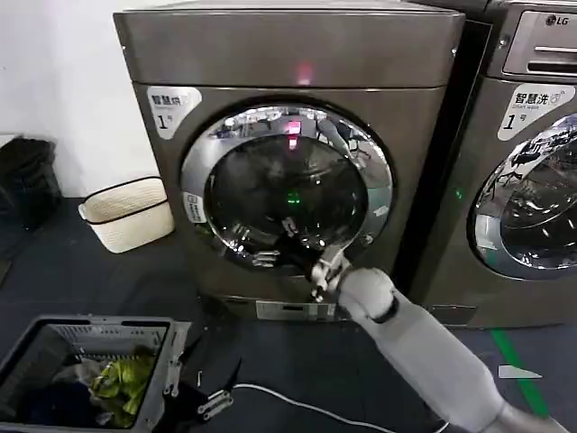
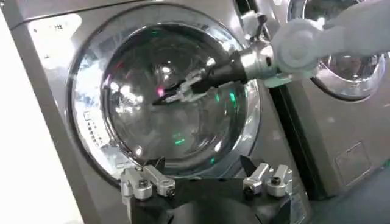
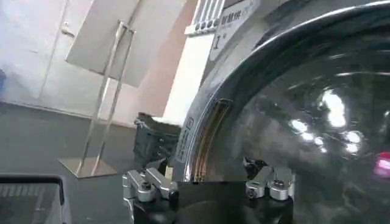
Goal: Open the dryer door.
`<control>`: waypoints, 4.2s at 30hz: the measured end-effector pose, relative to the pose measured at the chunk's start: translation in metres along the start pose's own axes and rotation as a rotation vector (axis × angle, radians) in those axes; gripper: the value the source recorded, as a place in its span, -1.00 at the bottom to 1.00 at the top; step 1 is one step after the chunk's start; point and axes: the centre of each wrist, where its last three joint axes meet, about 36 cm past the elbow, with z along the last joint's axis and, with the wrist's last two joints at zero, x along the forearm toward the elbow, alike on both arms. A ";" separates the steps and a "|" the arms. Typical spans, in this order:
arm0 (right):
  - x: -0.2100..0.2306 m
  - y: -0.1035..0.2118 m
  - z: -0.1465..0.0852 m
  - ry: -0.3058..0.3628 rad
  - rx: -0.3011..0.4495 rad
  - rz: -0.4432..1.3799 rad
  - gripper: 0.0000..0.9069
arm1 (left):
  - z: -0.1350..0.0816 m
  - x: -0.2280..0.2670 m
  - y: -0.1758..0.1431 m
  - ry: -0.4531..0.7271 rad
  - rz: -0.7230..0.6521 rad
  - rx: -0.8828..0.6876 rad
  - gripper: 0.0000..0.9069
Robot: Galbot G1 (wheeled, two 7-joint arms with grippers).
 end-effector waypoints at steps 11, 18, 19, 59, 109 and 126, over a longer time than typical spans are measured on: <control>-0.039 0.000 0.005 0.010 0.003 0.006 1.00 | 0.001 -0.001 0.001 -0.004 -0.001 -0.002 1.00; -0.056 -0.006 0.008 0.016 0.004 0.011 1.00 | 0.001 0.001 -0.001 -0.005 -0.002 0.000 1.00; -0.059 -0.007 0.009 0.017 0.003 0.010 1.00 | 0.001 0.001 -0.001 -0.006 -0.003 0.000 1.00; -0.136 -0.006 0.006 0.037 0.022 -0.144 1.00 | 0.003 0.006 -0.003 -0.021 -0.023 0.001 1.00; 0.039 -0.019 -0.007 -0.303 -0.094 -0.965 1.00 | 0.000 0.028 0.150 0.100 -0.258 -0.168 1.00; 0.155 -0.073 -0.027 -0.298 -0.025 -0.796 1.00 | 0.000 -0.028 0.163 0.043 -0.126 -0.153 1.00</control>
